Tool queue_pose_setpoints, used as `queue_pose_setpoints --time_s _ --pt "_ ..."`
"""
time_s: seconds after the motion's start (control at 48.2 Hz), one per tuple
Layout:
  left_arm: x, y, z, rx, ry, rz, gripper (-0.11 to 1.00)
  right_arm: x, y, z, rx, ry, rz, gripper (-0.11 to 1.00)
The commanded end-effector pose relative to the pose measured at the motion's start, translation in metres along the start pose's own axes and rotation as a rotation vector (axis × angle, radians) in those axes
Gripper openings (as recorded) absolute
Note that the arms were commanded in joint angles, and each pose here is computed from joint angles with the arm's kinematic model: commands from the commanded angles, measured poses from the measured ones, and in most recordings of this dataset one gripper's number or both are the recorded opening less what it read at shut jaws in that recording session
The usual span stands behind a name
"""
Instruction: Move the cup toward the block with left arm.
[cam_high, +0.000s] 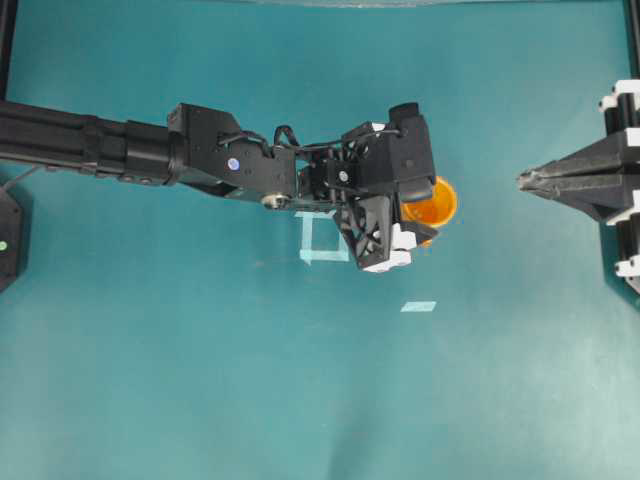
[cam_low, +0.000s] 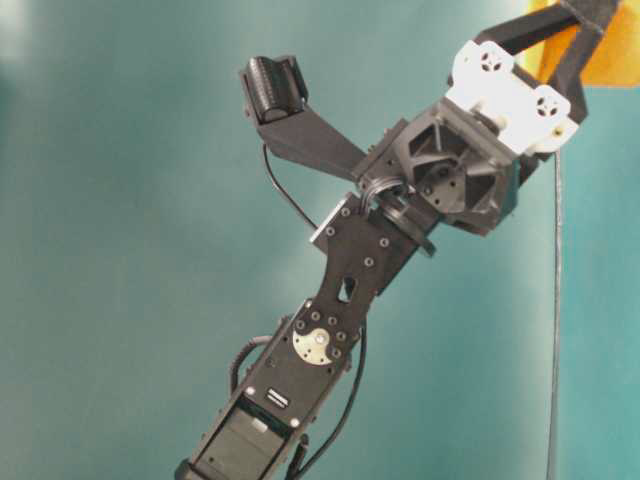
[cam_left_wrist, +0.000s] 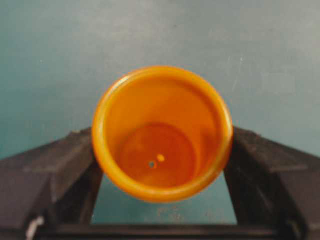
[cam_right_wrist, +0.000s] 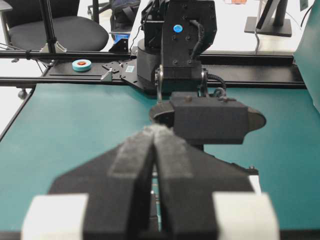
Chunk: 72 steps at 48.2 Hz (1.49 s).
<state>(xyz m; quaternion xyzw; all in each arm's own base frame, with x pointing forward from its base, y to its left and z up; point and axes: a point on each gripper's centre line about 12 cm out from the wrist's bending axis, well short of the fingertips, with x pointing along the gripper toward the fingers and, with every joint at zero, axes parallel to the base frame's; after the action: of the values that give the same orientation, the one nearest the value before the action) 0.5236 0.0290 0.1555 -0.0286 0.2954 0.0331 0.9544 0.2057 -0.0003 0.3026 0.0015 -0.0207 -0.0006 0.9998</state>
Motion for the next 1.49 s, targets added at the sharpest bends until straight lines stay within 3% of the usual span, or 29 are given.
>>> queue_pose_setpoints --time_s 0.0,1.474 --pt "-0.0137 -0.0045 0.0283 0.005 -0.076 -0.009 0.71 0.0024 0.0 0.0135 0.0 -0.037 0.0 0.0" --pt "-0.0137 -0.0105 0.0321 -0.008 -0.122 -0.022 0.71 0.0028 0.0 0.0133 0.0 -0.032 0.0 0.0"
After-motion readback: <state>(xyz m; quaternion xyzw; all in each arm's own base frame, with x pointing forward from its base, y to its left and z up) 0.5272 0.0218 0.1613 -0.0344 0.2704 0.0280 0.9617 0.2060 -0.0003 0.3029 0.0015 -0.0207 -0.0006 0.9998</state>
